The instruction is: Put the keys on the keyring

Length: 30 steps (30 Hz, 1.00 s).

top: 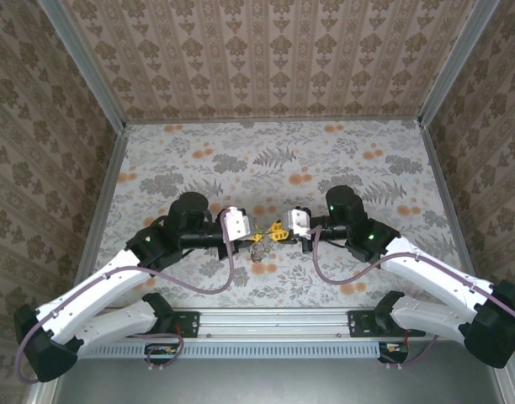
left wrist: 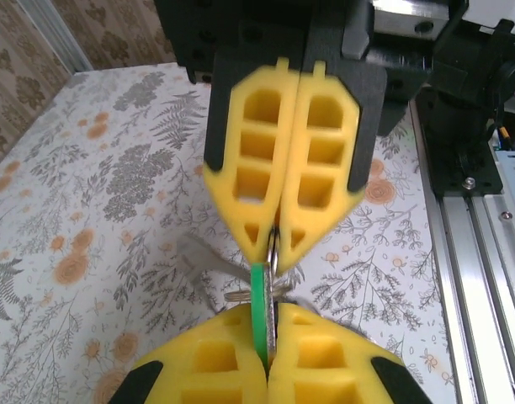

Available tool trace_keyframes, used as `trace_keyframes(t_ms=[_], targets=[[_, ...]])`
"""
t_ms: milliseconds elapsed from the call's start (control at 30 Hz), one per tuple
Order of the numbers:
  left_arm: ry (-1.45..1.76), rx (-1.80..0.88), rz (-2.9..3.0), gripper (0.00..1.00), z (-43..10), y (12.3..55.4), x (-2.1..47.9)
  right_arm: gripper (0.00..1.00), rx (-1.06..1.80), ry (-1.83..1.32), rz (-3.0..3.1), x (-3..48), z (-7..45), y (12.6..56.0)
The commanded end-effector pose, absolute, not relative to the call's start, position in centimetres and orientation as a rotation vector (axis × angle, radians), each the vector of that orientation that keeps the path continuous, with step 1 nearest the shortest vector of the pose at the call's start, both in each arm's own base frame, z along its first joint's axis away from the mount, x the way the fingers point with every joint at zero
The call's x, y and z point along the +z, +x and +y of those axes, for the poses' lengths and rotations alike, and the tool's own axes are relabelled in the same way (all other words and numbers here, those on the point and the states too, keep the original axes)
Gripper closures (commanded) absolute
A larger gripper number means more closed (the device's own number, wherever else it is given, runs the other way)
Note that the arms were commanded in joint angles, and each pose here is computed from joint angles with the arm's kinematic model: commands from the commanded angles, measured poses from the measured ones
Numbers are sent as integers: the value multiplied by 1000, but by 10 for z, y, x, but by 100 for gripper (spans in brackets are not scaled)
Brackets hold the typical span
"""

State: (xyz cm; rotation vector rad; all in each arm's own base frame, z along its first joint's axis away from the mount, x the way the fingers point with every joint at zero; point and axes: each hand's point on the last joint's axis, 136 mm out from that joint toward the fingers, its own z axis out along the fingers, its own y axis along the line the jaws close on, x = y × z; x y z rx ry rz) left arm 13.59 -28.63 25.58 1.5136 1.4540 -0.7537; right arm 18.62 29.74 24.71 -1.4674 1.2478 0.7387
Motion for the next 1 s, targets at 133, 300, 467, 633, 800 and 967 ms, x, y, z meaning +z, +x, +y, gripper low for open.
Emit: trace_keyframes(t_ms=[133, 300, 467, 633, 800, 967], targets=[[1688, -641, 1470, 100, -293, 132, 256, 100, 630, -1420, 1296, 254, 305, 201], [1774, -514, 1456, 100, -286, 137, 259, 100, 603, -1418, 1336, 246, 300, 203], [1903, -341, 1446, 100, -271, 141, 259, 96, 583, -1389, 1396, 240, 295, 208], [2066, -139, 1366, 100, -260, 145, 254, 71, 710, -1375, 1384, 242, 297, 202], [2196, 71, 1256, 100, -250, 156, 249, 62, 837, -1340, 1363, 252, 289, 205], [2243, 286, 1080, 100, -245, 173, 255, 61, 834, -1316, 1374, 251, 284, 212]])
